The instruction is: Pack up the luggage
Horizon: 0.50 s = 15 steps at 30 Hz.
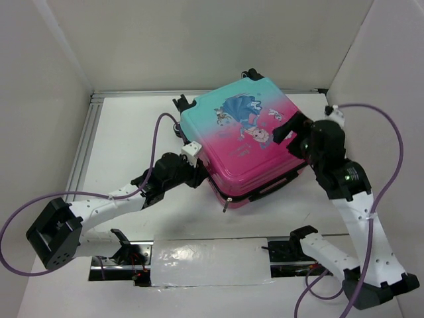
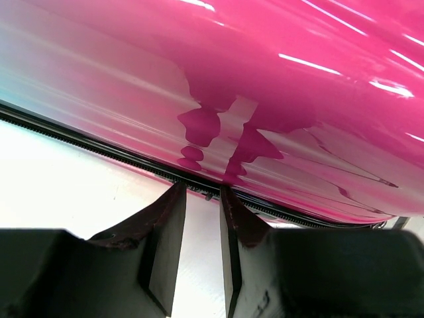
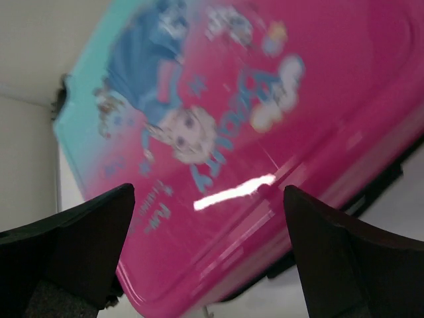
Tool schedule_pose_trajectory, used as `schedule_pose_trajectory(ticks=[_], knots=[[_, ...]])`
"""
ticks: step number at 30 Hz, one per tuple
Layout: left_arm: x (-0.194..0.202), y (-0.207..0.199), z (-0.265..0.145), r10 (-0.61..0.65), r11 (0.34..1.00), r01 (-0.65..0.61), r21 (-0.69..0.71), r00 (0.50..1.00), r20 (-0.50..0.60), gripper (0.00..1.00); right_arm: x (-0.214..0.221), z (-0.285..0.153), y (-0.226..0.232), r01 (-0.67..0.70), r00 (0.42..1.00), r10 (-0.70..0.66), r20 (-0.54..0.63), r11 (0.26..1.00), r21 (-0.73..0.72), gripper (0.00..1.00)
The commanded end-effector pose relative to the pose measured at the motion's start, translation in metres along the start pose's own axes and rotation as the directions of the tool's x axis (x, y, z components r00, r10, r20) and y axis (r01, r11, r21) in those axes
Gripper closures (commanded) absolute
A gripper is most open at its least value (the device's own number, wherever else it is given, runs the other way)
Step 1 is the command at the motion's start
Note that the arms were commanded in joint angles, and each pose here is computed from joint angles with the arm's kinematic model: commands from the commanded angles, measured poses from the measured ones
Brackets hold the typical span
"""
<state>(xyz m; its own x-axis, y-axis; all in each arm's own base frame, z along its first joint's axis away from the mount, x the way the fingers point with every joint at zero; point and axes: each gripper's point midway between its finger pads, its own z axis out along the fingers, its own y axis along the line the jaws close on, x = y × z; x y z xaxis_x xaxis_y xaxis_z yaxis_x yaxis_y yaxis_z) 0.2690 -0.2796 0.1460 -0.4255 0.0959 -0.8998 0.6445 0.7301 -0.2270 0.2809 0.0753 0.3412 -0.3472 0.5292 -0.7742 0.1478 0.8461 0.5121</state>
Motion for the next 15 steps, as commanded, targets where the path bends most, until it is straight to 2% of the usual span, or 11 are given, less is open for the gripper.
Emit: schedule_pose_trajectory(ticks=[1, 5, 8, 11, 15], knots=[[-0.031, -0.004, 0.005, -0.028, 1.000, 0.027, 0.009, 0.995, 0.101, 0.61, 0.071, 0.000, -0.049, -0.150, 0.971, 0.182, -0.158, 0.969, 0.196, 0.00], [-0.031, -0.006, 0.003, -0.028, 0.999, 0.026, 0.021, 0.994, 0.106, 0.61, 0.096, -0.015, -0.076, -0.337, 0.917, 0.383, -0.112, 0.894, 0.294, 0.00], [-0.030, -0.004, 0.001, -0.028, 1.000, 0.027, 0.011, 0.994, 0.108, 0.61, 0.105, -0.020, -0.089, -0.382, 0.900, 0.428, -0.079, 0.864, 0.328, 0.02], [-0.026, -0.001, 0.001, -0.037, 0.999, 0.037, 0.001, 0.994, 0.102, 0.61, 0.125, -0.019, -0.106, -0.338, 0.902, 0.415, -0.120, 0.851, 0.402, 0.06], [-0.023, -0.001, 0.003, -0.038, 0.999, 0.038, -0.002, 0.995, 0.093, 0.61, 0.150, -0.016, -0.121, -0.278, 0.898, 0.400, -0.183, 0.838, 0.470, 0.06]])
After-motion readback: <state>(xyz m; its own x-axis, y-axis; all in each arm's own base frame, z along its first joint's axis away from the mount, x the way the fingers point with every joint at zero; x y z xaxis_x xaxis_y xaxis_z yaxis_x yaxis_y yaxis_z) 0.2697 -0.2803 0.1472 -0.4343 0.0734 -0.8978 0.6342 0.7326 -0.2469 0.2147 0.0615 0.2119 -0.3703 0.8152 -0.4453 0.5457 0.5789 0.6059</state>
